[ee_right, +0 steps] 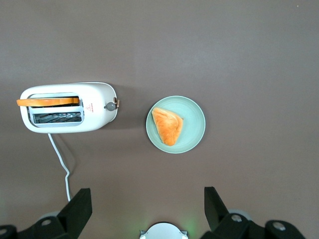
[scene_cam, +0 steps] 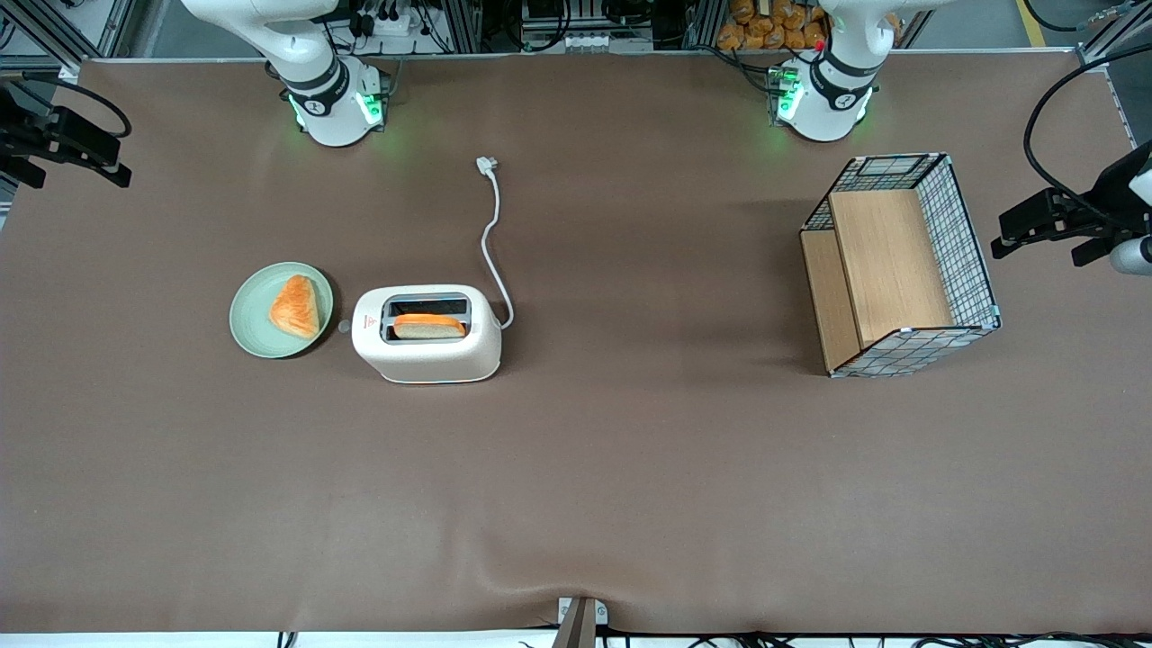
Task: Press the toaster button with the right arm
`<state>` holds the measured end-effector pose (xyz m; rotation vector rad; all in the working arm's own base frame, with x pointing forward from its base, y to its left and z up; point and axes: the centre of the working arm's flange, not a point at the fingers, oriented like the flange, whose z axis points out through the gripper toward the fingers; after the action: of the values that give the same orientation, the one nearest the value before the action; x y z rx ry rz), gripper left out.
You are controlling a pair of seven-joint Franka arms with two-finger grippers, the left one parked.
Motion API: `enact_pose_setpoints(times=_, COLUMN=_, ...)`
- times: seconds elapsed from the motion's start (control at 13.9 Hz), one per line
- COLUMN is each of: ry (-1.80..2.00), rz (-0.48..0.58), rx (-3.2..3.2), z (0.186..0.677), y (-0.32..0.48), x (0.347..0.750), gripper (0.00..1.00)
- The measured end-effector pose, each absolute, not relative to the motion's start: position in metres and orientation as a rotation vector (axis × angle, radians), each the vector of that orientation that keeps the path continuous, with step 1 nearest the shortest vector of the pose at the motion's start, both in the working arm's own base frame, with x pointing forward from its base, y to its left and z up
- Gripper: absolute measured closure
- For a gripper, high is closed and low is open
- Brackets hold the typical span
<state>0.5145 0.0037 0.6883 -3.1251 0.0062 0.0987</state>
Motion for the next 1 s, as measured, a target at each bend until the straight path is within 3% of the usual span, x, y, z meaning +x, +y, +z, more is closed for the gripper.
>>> enact_pose_setpoints(times=0.65, ry=-0.002, rz=0.117, rx=-3.125, z=0.683, y=0.006, x=0.518, gripper=0.0)
enact_pose_setpoints(times=0.72, ry=-0.007, rz=0.119, rx=-3.124, z=0.683, y=0.006, x=0.518, gripper=0.07)
enact_pose_setpoints(times=1.0, ry=-0.03, rz=0.148, rx=-3.111, z=0.676, y=0.008, x=0.519, gripper=0.52)
